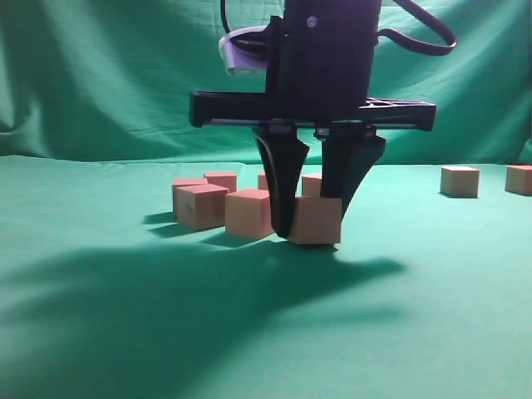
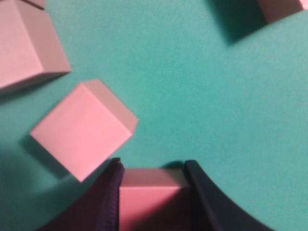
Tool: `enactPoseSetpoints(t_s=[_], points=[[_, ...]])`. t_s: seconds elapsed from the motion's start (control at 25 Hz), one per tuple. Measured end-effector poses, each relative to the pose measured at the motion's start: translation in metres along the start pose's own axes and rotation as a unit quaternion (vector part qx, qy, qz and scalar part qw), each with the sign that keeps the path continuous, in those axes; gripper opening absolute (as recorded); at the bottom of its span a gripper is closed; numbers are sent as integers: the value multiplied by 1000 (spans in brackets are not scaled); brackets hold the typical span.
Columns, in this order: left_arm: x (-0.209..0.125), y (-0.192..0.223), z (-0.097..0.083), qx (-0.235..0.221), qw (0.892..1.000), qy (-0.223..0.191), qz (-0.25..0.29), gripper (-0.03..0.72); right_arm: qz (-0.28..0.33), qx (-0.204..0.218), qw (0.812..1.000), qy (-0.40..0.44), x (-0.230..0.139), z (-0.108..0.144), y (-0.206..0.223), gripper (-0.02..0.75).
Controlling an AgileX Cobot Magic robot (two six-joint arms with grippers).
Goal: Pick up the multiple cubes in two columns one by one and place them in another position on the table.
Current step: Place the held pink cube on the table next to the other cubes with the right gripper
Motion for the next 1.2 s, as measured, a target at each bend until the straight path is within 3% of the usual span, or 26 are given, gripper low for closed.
enactPoseSetpoints(t_s=[0.2, 0.52, 0.72, 0.76, 0.92, 1.2], points=[[0, 0, 0, 0, 1000, 0, 0, 0, 2, -1, 1000, 0, 0, 0, 1, 262], [0, 0, 0, 0, 1000, 0, 0, 0, 17, -10, 1000, -1, -4, -2, 4, 562], [0, 0, 0, 0, 1000, 0, 0, 0, 28, -19, 999, -9, 3, -1, -13, 555], [0, 0, 0, 0, 1000, 0, 0, 0, 33, -23, 999, -11, 5, 0, -18, 596], [0, 0, 0, 0, 1000, 0, 0, 0, 64, -39, 997, -27, 12, 1, -45, 576], [0, 0, 0, 0, 1000, 0, 0, 0, -4, 7, 995, -95, 36, 12, -108, 576]])
Point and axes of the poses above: a point on each arm's last joint axis where the gripper is mounted, y pointing out along that axis toward the gripper, z along the wrist's bending axis when the last joint is at zero, x = y × z, the point moved 4 cm from there along y, pointing out along that axis toward the gripper, and after that the axes turned 4 degrees about y, right-handed, at the moved point
